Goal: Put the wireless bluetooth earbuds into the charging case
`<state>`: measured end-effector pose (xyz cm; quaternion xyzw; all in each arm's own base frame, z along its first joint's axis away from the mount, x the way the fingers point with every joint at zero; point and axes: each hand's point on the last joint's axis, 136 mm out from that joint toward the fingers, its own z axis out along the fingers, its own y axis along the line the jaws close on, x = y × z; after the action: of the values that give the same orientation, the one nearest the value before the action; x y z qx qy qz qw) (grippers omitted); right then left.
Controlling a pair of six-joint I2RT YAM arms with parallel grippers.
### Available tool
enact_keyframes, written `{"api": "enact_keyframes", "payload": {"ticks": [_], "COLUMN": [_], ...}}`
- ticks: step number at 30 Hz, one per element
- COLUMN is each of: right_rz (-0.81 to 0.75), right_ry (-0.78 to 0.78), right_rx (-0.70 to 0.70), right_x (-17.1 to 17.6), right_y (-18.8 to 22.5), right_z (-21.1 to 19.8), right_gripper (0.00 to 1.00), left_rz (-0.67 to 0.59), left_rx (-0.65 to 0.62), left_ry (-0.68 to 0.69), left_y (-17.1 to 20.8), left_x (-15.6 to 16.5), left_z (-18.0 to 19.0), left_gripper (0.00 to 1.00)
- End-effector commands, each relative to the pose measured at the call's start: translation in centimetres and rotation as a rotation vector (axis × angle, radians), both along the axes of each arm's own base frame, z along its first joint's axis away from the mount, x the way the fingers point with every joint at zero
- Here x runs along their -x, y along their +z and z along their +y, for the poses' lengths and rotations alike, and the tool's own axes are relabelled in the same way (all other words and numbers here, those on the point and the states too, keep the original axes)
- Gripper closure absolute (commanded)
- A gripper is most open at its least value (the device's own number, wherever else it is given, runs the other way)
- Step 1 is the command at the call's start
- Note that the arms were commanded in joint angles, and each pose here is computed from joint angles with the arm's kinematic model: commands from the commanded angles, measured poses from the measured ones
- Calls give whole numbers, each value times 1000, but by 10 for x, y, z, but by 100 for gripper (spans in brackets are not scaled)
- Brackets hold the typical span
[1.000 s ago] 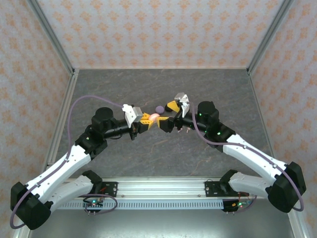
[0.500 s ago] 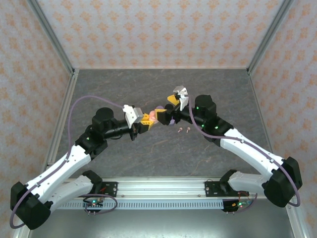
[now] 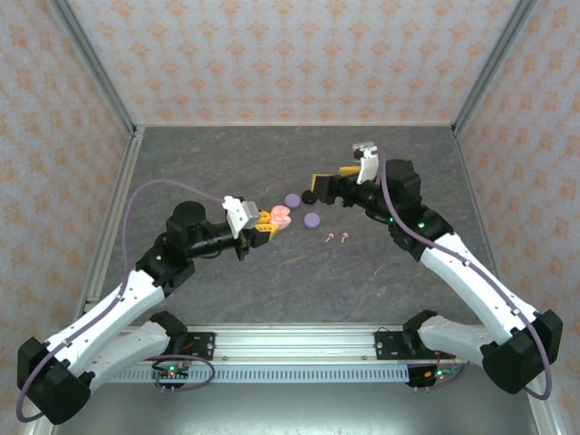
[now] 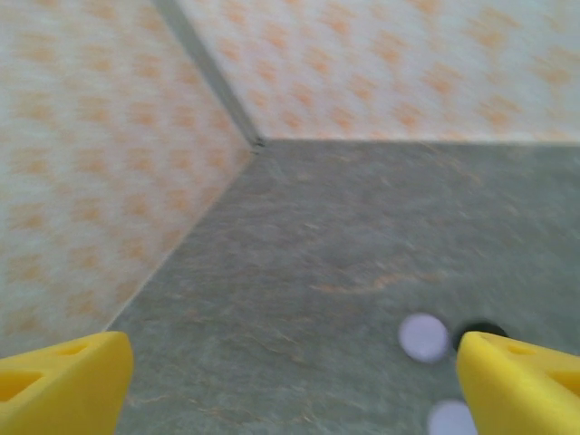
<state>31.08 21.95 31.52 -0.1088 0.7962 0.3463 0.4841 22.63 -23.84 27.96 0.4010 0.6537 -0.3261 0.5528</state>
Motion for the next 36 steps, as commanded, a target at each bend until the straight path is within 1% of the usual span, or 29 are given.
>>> {"api": "enact_keyframes", "payload": {"ticks": [1, 2, 3, 6, 12, 15, 21, 27, 31, 36], "right_rz": [339, 372, 437, 550, 709, 755, 810, 833, 845, 863], "right_ry": [-157, -178, -214, -288, -334, -335, -328, -326, -324, -317], "right_rx": [95, 116, 167, 293, 449, 492, 537, 559, 574, 585], "right_x": [-3, -2, -5, -4, -4, -5, -9, -14, -18, -18], "right_y": [-75, -84, -105, -143, -200, -220, -247, -263, -270, -277], "right_z": [-30, -36, -43, -61, -73, -74, -72, -70, -69, -68], "right_gripper": [13, 16, 17, 27, 43, 47, 54, 56, 59, 61], "left_rz": [-51, -52, -53, -58, -60, -62, -58, -56, -57, -55], "left_rx": [17, 18, 19, 25, 25, 26, 17, 11, 8, 1], "left_ry": [18, 22, 23, 28, 28, 26, 29, 33, 35, 38], "left_y": [9, 9, 8, 10, 11, 13, 10, 8, 9, 8], "left_x": [3, 3, 4, 5, 4, 4, 4, 3, 3, 3], "left_z": [3, 4, 5, 6, 6, 6, 6, 7, 7, 7], "left_gripper": [100, 100, 100, 100, 100, 100, 100, 100, 100, 100]}}
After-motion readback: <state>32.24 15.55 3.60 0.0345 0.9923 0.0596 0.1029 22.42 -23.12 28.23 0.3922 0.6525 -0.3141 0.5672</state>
